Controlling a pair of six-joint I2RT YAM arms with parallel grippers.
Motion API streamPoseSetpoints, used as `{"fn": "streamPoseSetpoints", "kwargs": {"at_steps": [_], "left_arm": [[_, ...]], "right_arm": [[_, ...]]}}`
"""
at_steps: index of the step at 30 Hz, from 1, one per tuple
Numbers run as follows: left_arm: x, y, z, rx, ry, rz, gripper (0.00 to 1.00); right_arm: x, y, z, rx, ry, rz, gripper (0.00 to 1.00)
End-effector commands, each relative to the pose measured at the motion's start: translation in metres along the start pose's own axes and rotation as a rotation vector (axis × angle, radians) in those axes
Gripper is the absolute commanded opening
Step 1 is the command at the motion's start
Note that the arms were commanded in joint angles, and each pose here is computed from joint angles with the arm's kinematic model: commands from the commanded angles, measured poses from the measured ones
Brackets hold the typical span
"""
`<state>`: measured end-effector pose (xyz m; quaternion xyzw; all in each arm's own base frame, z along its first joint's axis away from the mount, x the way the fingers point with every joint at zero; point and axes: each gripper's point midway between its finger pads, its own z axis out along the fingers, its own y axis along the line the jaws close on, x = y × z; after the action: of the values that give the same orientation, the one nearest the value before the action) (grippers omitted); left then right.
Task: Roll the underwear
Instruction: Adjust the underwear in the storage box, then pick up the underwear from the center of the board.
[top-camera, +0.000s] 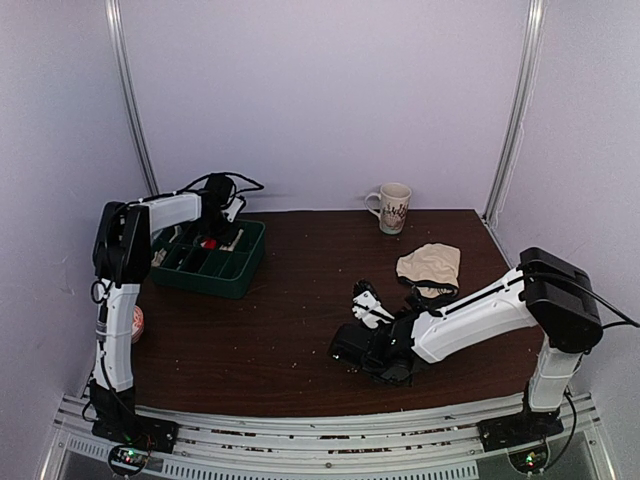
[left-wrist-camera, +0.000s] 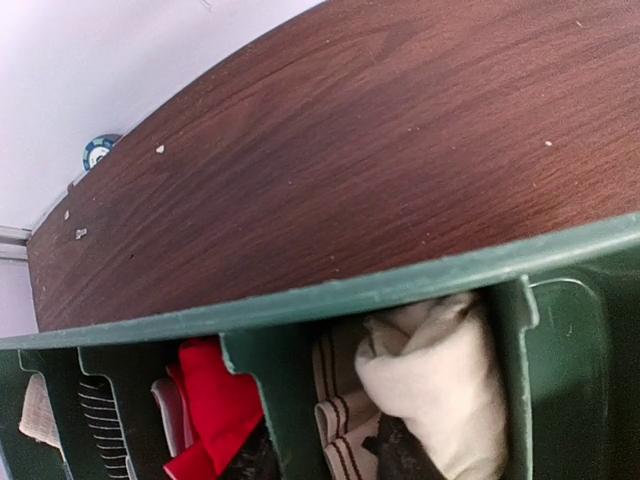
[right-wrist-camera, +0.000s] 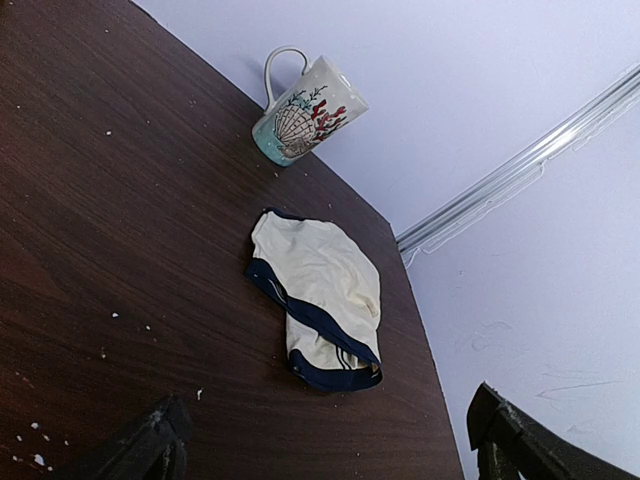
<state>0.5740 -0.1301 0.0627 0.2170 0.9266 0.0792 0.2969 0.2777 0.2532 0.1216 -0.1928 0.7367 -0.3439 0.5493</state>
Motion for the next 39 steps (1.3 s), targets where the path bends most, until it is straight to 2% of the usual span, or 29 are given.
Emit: {"fn": "streamPoseSetpoints", "kwargs": {"at_steps": [1, 5, 10, 13, 19, 22, 23, 31, 34, 39], "left_arm": [[-0.030, -0.001, -0.034, 0.021, -0.081, 0.002, 0.37], [-0.056, 0.012, -0.070, -0.004, -0.160, -0.015, 0.41], [-0.066, 0.025, -0.102, -0.040, -0.216, -0.025, 0.44], [-0.058, 0.015, -0.115, 0.017, -0.231, -0.004, 0.56], [-0.031, -0.026, -0.130, 0.184, -0.273, 0.073, 0.80], [-0.020, -0.053, -0.144, 0.255, -0.308, 0.137, 0.92], [-0.015, -0.063, -0.149, 0.277, -0.317, 0.163, 0.97], [0.021, -0.173, -0.192, 0.420, -0.379, 0.514, 0.98], [0.038, -0.210, -0.191, 0.496, -0.369, 0.608, 0.98], [0.053, -0.248, -0.170, 0.571, -0.324, 0.686, 0.98]], "right_arm": [[-0.008, -0.005, -0.003, 0.024, -0.018, 0.023, 1.00], [-0.009, -0.008, -0.004, 0.017, -0.020, 0.044, 1.00], [-0.011, -0.011, -0.004, 0.014, -0.020, 0.057, 1.00], [-0.013, -0.017, -0.006, 0.012, -0.021, 0.088, 1.00], [-0.017, -0.055, -0.007, 0.007, -0.027, 0.280, 1.00], [-0.016, -0.070, 0.005, -0.024, 0.015, 0.375, 1.00], [-0.015, -0.066, 0.011, -0.086, 0.050, 0.401, 1.00], [0.001, -0.071, 0.070, -0.247, 0.234, 0.554, 1.00], [-0.007, -0.066, 0.086, -0.263, 0.273, 0.574, 1.00], [-0.009, -0.047, 0.122, -0.227, 0.347, 0.495, 0.96]]}}
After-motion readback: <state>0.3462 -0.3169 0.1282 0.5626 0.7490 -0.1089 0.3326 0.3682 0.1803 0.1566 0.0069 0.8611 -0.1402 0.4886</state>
